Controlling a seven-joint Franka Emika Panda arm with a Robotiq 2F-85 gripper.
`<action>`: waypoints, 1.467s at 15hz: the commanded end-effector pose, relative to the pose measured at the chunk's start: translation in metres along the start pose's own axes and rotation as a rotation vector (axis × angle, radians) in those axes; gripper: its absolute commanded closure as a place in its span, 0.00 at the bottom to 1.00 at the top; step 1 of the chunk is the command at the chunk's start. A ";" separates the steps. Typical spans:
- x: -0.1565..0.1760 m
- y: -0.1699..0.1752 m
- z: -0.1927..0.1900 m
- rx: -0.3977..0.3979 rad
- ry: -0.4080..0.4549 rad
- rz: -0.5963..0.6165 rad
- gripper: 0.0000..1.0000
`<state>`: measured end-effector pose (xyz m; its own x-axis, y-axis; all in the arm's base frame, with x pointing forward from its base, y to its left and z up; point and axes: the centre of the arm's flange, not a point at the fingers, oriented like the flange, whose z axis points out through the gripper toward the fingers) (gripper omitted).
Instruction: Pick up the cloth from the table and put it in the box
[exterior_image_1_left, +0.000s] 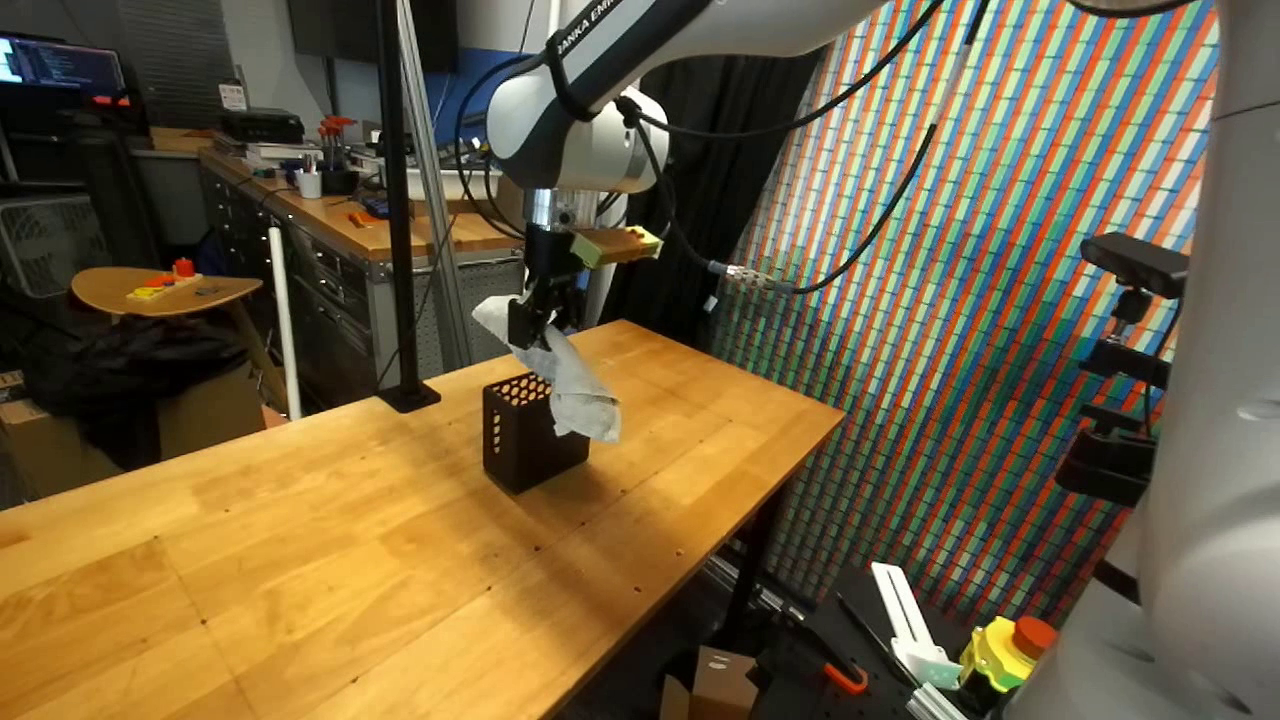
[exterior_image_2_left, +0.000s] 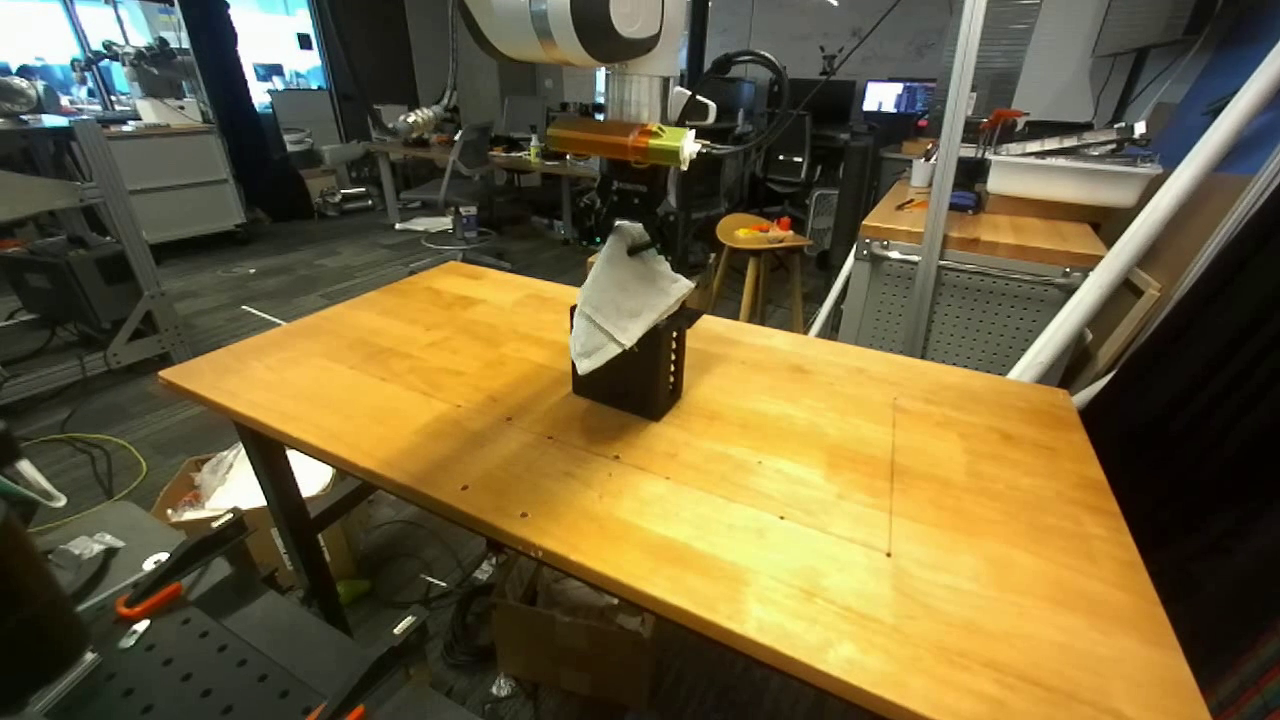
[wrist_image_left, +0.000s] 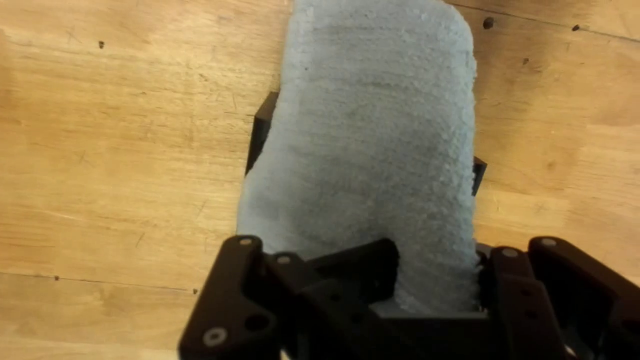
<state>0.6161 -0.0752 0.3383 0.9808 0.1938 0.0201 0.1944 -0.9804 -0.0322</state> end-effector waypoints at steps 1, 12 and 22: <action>-0.005 0.007 0.016 0.061 0.010 0.019 1.00; 0.011 0.024 0.038 0.178 0.049 0.066 1.00; 0.029 0.002 0.062 0.211 0.036 -0.023 1.00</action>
<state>0.6399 -0.0595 0.2842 0.9769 0.2092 0.0432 0.2136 -0.9530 -0.2151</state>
